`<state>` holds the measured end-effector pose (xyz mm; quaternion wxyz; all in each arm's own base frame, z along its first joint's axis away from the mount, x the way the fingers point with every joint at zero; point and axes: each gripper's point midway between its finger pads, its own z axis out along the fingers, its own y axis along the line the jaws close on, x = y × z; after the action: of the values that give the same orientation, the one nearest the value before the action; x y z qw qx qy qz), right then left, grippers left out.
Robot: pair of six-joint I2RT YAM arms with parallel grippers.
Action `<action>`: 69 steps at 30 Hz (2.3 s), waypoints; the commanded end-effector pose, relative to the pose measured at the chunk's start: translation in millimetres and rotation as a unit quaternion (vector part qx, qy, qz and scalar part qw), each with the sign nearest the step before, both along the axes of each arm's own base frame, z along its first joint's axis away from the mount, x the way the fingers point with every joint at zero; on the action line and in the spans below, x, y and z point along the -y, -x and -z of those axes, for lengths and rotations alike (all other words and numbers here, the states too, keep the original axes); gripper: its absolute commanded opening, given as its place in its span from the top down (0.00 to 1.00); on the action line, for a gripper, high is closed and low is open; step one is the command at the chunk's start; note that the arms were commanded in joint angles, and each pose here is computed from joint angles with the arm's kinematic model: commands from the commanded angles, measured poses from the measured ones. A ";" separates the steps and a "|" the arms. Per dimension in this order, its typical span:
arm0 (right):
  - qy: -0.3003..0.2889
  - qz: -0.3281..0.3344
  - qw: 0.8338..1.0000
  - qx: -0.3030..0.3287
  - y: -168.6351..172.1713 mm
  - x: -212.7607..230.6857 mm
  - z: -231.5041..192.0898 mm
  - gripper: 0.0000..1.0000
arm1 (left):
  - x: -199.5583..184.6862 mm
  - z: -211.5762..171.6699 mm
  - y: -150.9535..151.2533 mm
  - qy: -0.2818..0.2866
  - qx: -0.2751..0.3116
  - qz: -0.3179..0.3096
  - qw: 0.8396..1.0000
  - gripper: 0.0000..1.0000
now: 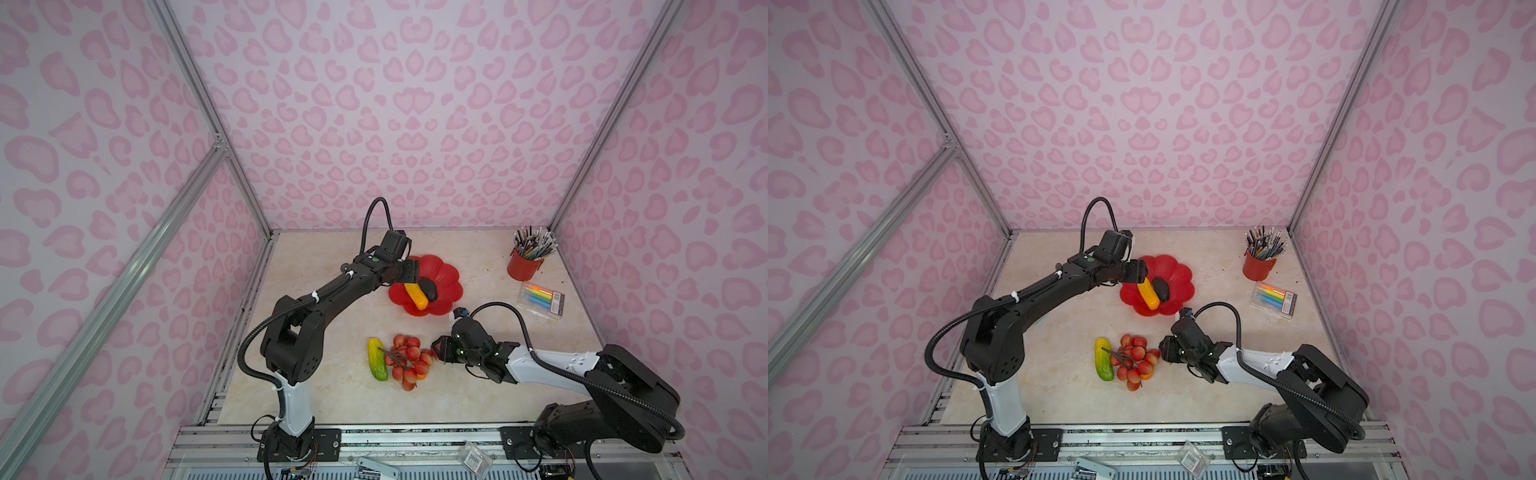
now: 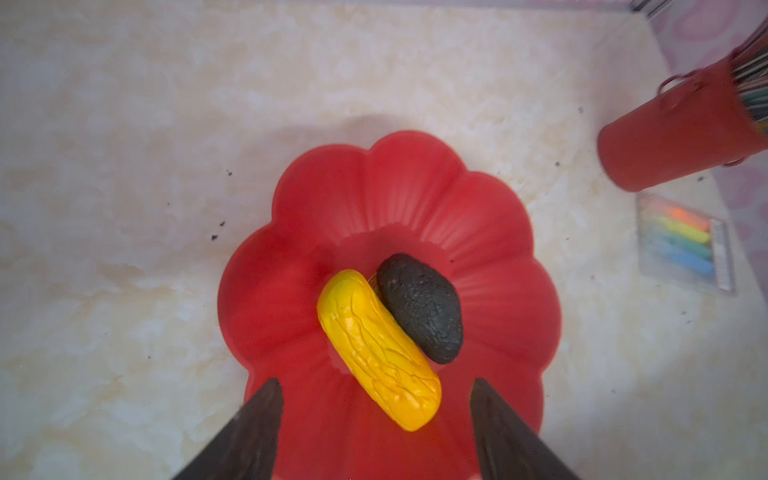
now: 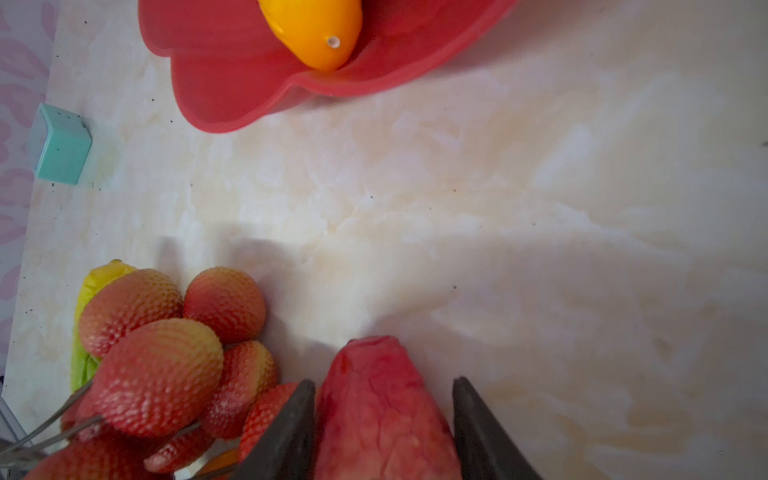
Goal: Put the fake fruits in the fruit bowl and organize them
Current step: 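Place yellow cucumber in bowl with left gripper while right gripper grasps mango, then place mango in bowl with right gripper while left reaches green cucumber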
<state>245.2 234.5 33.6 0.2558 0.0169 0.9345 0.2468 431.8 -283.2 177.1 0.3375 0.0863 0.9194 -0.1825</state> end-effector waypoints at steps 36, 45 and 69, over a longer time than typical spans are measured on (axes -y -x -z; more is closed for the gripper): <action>0.093 0.043 0.993 0.065 -219.9 28.3 -40.4 0.68 | -116.3 85.3 197.4 0.071 -0.061 -0.136 0.986 0.24; 0.099 0.057 0.992 0.060 -221.8 32.5 -38.2 0.41 | -111.4 97.4 200.7 0.064 -0.074 -0.127 0.987 0.24; 0.033 0.159 0.965 0.206 -98.9 114.6 -165.8 0.29 | -98.4 132.4 207.8 0.037 -0.110 -0.098 0.988 0.51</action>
<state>348.6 130.1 200.6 0.4707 0.0903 0.8582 0.1839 218.3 -181.7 41.7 0.2447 -0.0412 0.9499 -0.1899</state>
